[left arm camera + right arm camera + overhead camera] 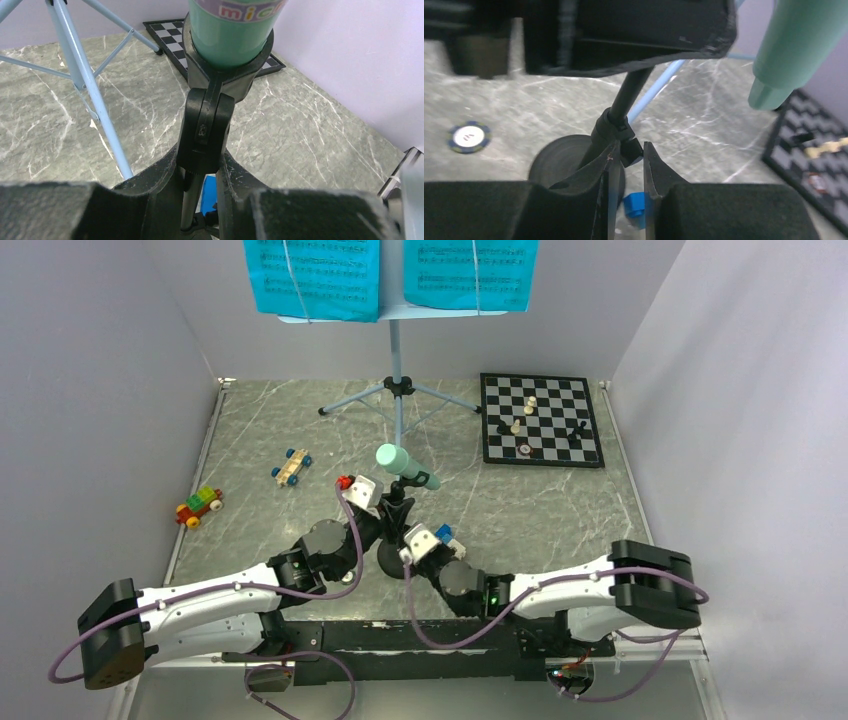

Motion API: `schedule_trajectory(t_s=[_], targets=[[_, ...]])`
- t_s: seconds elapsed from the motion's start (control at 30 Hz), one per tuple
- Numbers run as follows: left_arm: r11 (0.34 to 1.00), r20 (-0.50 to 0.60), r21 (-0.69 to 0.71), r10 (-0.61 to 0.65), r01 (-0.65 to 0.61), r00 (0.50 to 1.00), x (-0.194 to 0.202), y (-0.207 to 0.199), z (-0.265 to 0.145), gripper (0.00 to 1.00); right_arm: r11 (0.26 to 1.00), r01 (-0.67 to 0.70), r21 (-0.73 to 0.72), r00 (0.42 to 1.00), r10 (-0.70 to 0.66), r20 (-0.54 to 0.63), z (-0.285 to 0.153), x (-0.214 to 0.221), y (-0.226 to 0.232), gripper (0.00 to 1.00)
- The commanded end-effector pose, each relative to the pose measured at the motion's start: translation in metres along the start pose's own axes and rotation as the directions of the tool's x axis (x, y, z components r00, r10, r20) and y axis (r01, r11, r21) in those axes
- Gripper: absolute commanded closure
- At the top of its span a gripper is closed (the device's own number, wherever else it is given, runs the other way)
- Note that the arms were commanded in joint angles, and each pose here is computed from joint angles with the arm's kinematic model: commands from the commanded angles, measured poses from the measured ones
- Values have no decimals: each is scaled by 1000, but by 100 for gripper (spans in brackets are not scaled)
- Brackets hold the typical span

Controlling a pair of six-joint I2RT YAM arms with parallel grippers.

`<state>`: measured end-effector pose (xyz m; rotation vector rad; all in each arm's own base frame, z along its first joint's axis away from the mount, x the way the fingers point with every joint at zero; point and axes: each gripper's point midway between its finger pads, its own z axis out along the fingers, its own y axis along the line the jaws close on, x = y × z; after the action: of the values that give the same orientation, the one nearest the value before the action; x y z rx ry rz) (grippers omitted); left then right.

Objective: Pack up the instrument practice props

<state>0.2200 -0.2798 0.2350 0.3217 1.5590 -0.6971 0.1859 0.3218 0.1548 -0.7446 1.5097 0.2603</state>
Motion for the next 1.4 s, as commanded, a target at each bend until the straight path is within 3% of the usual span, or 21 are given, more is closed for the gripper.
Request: schedule_trajectory(t_s=[0.0, 0.1, 0.2, 0.23, 0.27, 0.37, 0.4, 0.43, 0.6, 0.87, 1.03, 1.37], targets=[[998, -278, -34, 49, -61, 959, 89, 19, -21, 100, 896, 424, 130, 900, -401, -168, -14, 39, -23, 100], [998, -277, -33, 51, -62, 960, 88, 19, -21, 100, 874, 461, 151, 884, -438, -164, -16, 36, -19, 100], [997, -272, -33, 53, -65, 961, 85, 19, -22, 100, 909, 399, 122, 911, -377, -166, -16, 30, -11, 100], [997, -269, -34, 54, -66, 962, 83, 19, -22, 100, 925, 361, 121, 925, -338, -171, -16, 25, -10, 92], [997, -268, -36, 56, -68, 962, 82, 20, -22, 100, 937, 330, 118, 934, -306, -186, -17, 23, -10, 76], [997, -264, -42, 53, -66, 963, 81, 21, -24, 100, 976, 191, 104, 965, -167, -201, -25, 8, -10, 14], [997, -265, -43, 52, -65, 963, 81, 22, -24, 100, 985, 154, 83, 970, -135, -203, -28, 6, -8, 4], [997, -266, -43, 52, -66, 962, 82, 22, -25, 100, 993, 96, 65, 979, -82, -189, -33, -2, -9, 0], [996, -303, -60, 50, -71, 952, 91, 24, -25, 100, 986, -161, 34, 978, 164, -127, -53, -33, -24, 0], [992, -434, -95, 36, -86, 900, 123, 27, -26, 100, 910, -412, 31, 907, 413, -82, -74, -52, -55, 0], [990, -501, -102, 32, -96, 865, 138, 27, -28, 100, 895, -443, 52, 889, 446, -105, -77, -43, -57, 0], [990, -540, -118, -4, -71, 842, 161, 39, -56, 100, 890, -450, 77, 880, 456, -132, -79, -30, -56, 0]])
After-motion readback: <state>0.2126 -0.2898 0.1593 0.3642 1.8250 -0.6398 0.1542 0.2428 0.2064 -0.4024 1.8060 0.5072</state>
